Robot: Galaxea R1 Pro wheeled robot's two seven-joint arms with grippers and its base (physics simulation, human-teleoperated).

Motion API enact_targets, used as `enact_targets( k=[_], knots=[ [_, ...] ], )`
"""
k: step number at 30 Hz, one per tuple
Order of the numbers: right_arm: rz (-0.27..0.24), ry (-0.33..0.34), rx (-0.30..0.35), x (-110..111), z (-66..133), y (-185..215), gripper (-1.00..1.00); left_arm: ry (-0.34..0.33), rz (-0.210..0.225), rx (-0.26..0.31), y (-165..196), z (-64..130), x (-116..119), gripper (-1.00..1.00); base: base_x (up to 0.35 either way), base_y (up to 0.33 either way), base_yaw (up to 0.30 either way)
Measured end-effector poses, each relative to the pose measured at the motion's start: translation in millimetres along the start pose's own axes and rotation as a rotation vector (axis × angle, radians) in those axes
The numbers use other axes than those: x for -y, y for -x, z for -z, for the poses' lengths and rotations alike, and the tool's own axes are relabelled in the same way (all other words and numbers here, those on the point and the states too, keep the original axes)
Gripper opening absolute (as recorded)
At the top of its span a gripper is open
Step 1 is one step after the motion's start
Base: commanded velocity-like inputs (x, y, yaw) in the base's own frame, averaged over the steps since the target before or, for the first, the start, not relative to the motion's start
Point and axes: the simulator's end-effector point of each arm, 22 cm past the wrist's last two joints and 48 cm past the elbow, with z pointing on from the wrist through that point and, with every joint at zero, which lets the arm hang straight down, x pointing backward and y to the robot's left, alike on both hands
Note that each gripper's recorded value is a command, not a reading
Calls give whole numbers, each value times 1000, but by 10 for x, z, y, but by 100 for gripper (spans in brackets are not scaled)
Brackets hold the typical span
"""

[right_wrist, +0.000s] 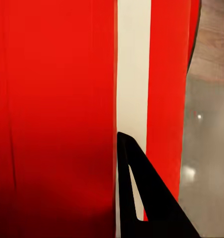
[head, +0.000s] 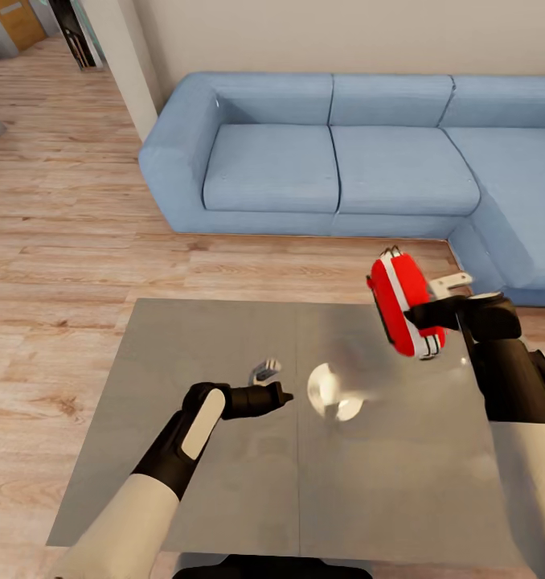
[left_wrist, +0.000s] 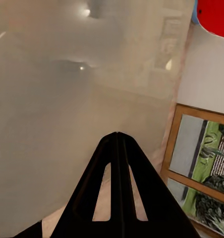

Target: Turn on the radio receiver that's on the table in the living room.

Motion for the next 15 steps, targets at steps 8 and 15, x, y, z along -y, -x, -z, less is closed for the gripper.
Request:
enact_targets(
  k=[8, 15],
  knots=[
    [-10, 192, -3, -406, 27, 7, -100, 71, -31, 14, -32, -49, -242, -100, 0, 0, 0],
    [-18, 223, -8, -512, 17, -5, -100, 102, -52, 45, -9, -77, -367, -100, 0, 0, 0]
  ],
)
